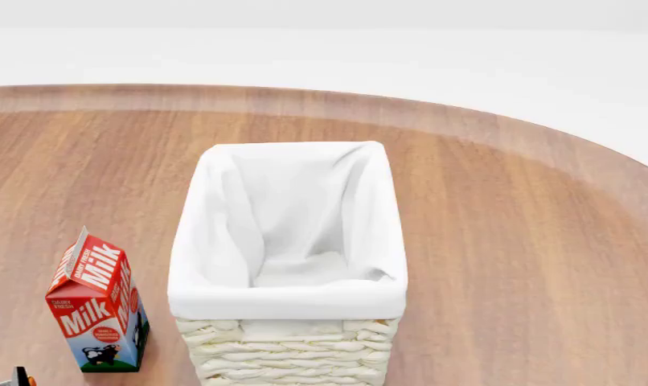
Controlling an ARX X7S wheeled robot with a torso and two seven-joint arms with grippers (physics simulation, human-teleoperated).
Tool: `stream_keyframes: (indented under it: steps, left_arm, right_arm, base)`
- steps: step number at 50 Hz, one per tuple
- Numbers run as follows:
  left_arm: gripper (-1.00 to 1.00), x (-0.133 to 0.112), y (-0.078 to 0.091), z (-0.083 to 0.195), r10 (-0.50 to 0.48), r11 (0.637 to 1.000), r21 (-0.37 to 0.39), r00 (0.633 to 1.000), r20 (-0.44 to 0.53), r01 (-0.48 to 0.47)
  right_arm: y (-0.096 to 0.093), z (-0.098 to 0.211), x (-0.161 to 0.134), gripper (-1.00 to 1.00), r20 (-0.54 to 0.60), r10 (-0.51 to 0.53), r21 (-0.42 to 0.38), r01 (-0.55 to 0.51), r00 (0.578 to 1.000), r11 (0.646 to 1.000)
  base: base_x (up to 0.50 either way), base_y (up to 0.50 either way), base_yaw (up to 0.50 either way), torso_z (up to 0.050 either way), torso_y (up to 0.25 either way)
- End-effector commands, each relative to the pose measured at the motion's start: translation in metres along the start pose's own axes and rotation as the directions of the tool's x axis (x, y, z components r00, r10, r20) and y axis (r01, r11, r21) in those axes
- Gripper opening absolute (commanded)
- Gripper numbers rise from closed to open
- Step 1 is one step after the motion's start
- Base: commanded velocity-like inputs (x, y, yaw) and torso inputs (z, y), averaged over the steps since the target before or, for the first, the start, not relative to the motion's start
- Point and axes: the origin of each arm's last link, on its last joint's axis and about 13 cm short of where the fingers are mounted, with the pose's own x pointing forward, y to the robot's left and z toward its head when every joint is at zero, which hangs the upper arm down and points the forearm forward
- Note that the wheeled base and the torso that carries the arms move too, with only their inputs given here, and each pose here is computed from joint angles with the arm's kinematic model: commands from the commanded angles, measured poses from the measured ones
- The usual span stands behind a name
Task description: Pick up the alphabet soup, and put it in the basket.
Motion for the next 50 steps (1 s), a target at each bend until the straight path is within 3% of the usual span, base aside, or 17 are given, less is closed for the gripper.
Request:
stream_keyframes:
  steps: [1, 15, 29, 39, 50]
  left_arm:
    - [1.00, -0.001, 0.000, 0.001, -0.001, 1.000, -0.002, 1.000, 0.003, 0.001]
    - [1.00, 0.000, 0.000, 0.000, 0.000, 1.000, -0.002, 1.000, 0.002, 0.000]
    - [1.00, 0.000, 0.000, 0.000, -0.001, 1.000, -0.001, 1.000, -0.002, 0.001]
    - [1.00, 0.000, 0.000, 0.000, 0.001, 1.000, 0.000, 1.000, 0.000, -0.001]
    - [1.00, 0.000, -0.001, 0.001, -0.001, 1.000, 0.002, 1.000, 0.000, 0.001]
  right_arm:
    - [-0.005, -0.003, -0.002, 1.00, -0.077, 0.190, -0.014, -0.192, 0.979, 0.981]
    - [-0.007, -0.001, -0.006, 1.00, -0.046, 0.436, 0.099, -0.430, 0.899, 0.897]
    - [-0.005, -0.002, -0.006, 1.00, -0.042, 0.510, 0.113, -0.503, 0.859, 0.857]
    - [0.003, -0.005, -0.011, 1.00, -0.069, 0.596, 0.091, -0.590, 0.800, 0.802]
    - [0.008, -0.009, -0.014, 1.00, -0.092, 0.635, 0.089, -0.629, 0.767, 0.773]
  base:
    - [0.00, 0.00, 0.00, 0.000, 0.000]
    - [0.00, 0.00, 0.00, 0.000, 0.000]
    - [0.00, 0.00, 0.00, 0.000, 0.000]
    - [0.00, 0.00, 0.00, 0.000, 0.000]
    - [0.00, 0.00, 0.00, 0.000, 0.000]
